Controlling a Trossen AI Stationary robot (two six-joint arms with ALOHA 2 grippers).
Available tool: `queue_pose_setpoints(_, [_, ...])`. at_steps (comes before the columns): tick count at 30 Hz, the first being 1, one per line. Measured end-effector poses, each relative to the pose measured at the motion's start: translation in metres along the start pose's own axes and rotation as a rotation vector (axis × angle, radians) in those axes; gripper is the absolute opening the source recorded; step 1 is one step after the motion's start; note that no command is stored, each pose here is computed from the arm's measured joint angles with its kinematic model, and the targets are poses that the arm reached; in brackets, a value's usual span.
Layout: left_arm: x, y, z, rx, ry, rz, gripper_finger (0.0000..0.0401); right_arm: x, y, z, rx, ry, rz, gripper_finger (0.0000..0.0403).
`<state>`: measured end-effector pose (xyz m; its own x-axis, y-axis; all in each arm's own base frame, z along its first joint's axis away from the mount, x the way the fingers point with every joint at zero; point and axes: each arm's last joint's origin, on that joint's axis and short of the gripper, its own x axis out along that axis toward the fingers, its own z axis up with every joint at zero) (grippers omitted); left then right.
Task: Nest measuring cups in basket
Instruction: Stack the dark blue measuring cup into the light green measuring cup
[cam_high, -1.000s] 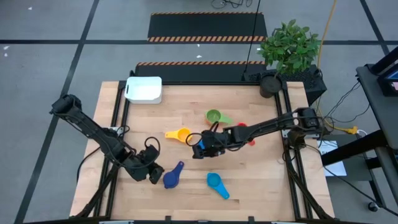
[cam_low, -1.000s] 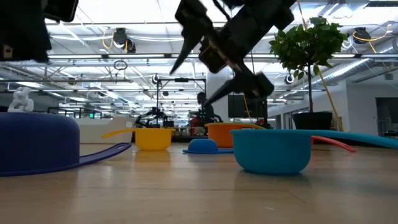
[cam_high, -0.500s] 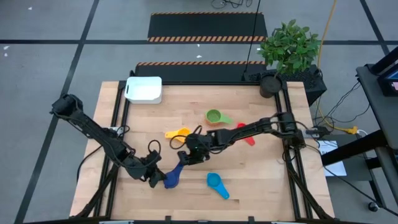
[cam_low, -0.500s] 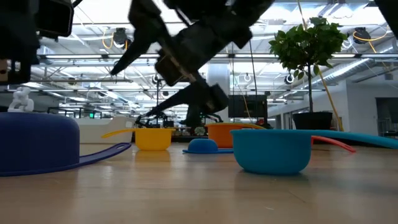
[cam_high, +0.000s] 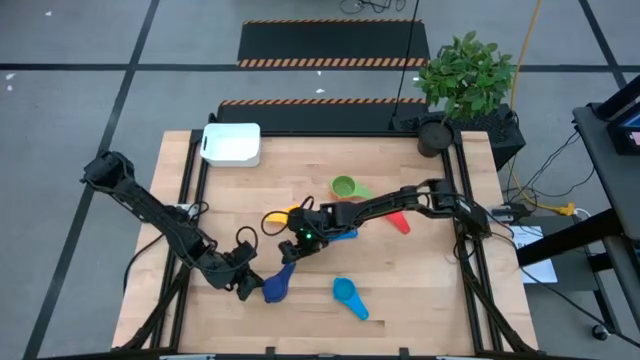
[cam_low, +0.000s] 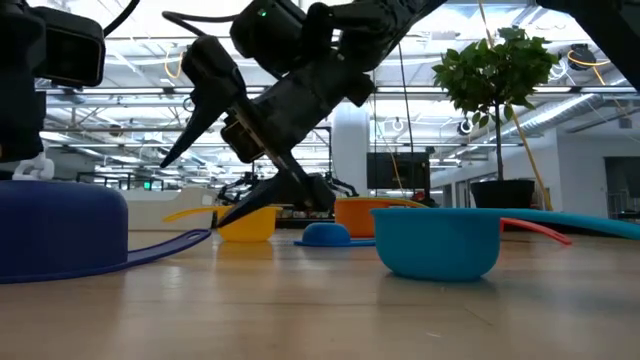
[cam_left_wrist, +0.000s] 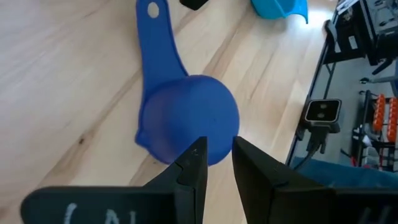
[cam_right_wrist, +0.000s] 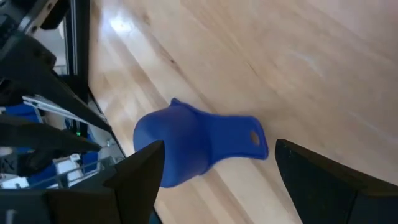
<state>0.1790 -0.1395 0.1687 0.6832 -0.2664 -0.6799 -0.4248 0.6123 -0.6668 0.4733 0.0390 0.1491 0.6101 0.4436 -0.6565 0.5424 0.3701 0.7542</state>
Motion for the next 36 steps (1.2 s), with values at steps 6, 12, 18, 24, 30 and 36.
queue_pose_setpoints(6, [0.0, -0.005, 0.001, 0.046, -0.015, -0.047, 0.0076, 0.0, -0.003, -0.001, -0.057, -0.013, -0.039, 0.0297])
queue_pose_setpoints(12, [0.008, -0.002, 0.001, 0.088, -0.026, -0.023, 0.0076, 0.0, -0.005, -0.001, -0.1, -0.044, -0.077, 0.0297])
queue_pose_setpoints(18, [0.023, -0.004, -0.005, 0.1, -0.013, -0.05, 0.0076, 0.0, -0.007, -0.002, -0.102, -0.04, -0.094, 0.0297])
queue_pose_setpoints(24, [0.033, -0.001, -0.008, 0.072, -0.002, -0.027, 0.0076, 0.017, -0.013, -0.005, -0.079, 0.01, -0.064, 0.0297])
queue_pose_setpoints(30, [0.035, 0.002, -0.009, 0.05, 0.005, 0.002, 0.0076, 0.024, -0.013, -0.01, -0.062, 0.016, -0.052, 0.0297])
queue_pose_setpoints(36, [0.034, 0.006, -0.01, 0.051, 0.014, 0.045, 0.0076, 0.025, -0.014, -0.009, -0.065, 0.033, -0.032, 0.0285])
